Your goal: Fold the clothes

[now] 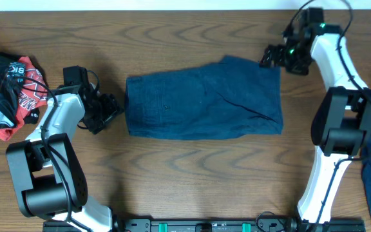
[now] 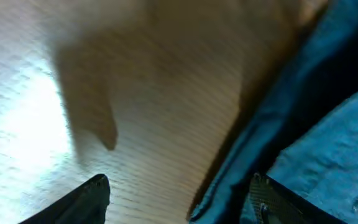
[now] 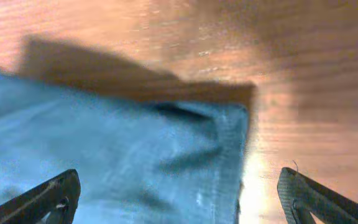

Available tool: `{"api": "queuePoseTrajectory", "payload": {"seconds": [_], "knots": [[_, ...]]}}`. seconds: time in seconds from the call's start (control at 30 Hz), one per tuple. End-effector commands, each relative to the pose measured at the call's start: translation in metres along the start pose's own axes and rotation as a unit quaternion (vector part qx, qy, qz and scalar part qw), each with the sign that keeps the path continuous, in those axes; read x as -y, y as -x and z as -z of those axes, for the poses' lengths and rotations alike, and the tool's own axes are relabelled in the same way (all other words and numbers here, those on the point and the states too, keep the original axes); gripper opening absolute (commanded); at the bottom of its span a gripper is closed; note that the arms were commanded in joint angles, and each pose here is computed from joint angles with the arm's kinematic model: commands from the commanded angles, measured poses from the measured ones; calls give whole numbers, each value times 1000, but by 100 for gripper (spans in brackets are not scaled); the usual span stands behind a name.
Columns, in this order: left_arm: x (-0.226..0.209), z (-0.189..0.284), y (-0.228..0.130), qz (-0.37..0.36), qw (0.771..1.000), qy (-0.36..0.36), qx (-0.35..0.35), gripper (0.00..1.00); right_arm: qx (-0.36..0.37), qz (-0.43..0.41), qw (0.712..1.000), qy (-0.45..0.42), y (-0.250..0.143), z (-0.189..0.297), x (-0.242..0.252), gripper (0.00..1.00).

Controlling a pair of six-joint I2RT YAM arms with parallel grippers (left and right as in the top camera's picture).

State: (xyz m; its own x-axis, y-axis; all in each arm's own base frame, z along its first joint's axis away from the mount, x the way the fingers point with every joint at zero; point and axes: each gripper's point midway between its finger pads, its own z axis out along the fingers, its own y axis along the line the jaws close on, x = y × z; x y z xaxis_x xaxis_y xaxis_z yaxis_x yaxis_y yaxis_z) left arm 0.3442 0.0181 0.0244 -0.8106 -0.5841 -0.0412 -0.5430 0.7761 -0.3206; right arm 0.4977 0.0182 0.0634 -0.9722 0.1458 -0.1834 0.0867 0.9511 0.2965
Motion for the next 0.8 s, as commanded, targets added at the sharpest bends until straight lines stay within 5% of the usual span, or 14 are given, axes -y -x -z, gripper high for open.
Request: {"api": "queuePoseTrajectory", "payload": {"seconds": [0.0,0.23,0.43,0.77], "knots": [[19,0,-1,-36,998,-55,-15,76,71,59,996,12,24,84,-22,99],[38,-19,-7,-53,990,-123,-49,82,-8,42,999,23,-29,121,-40,99],[45,-40,-17,-40,981,-166,-94,84,-120,-6,992,23,-82,71,-21,99],[45,-41,-18,-39,980,-167,-96,90,-171,-51,982,58,-133,-2,7,99]]}}
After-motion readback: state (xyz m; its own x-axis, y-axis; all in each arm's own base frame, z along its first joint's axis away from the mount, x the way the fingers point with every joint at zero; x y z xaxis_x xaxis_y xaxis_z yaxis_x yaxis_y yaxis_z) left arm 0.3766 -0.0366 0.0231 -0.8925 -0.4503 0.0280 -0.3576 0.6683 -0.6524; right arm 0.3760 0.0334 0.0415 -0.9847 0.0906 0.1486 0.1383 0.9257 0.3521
